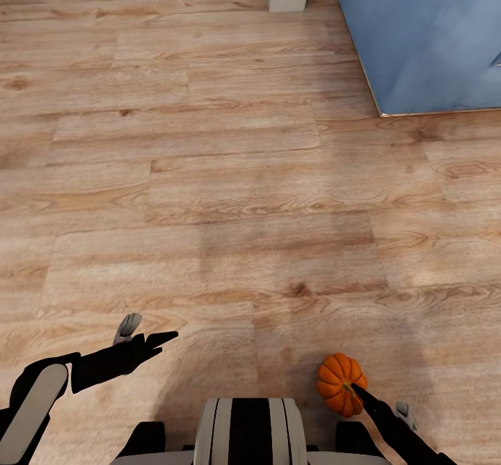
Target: Place each of the two pumpkins and all three candles from the living room inside a cabinet in the living room (use any cabinet), then make sure every cabinet is closed, and position the cauldron so it is next to a table in the living room.
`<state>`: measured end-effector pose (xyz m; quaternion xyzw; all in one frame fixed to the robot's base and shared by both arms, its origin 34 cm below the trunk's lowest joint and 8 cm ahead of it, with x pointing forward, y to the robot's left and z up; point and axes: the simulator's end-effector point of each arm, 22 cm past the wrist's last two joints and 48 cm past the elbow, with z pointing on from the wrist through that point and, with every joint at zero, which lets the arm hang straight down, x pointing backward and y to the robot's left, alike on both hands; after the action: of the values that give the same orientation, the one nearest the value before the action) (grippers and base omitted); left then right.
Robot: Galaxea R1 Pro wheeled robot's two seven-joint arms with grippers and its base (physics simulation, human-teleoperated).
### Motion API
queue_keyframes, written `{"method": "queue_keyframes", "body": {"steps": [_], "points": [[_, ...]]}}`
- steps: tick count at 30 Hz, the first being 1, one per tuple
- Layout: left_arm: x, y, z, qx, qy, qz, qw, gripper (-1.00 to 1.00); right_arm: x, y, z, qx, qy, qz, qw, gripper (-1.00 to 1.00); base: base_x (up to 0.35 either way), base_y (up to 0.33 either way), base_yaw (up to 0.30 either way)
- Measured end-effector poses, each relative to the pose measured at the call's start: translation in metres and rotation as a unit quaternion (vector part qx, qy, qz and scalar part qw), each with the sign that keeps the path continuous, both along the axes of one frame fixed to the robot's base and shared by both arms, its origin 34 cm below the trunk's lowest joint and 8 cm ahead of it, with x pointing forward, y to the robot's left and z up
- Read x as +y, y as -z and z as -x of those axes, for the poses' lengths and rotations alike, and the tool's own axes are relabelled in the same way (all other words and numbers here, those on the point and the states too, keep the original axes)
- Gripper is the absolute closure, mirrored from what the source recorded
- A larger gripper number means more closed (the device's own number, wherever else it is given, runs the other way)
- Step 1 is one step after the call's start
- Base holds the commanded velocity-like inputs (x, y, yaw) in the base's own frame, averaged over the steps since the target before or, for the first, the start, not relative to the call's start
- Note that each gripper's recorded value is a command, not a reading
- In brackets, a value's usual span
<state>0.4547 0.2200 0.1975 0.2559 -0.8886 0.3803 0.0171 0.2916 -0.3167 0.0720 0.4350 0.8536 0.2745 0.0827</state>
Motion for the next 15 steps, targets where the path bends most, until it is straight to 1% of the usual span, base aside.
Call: {"method": "queue_keyframes", "body": {"steps": [15], "points": [[0.0000,-0.0001,-0.0001,0.000,0.000,0.000,1.0000,-1.00,0.0007,0.0000,0.0002,0.000,-0.001,-0.001,1.0000,1.00,0.000,0.000,0.000]]}}
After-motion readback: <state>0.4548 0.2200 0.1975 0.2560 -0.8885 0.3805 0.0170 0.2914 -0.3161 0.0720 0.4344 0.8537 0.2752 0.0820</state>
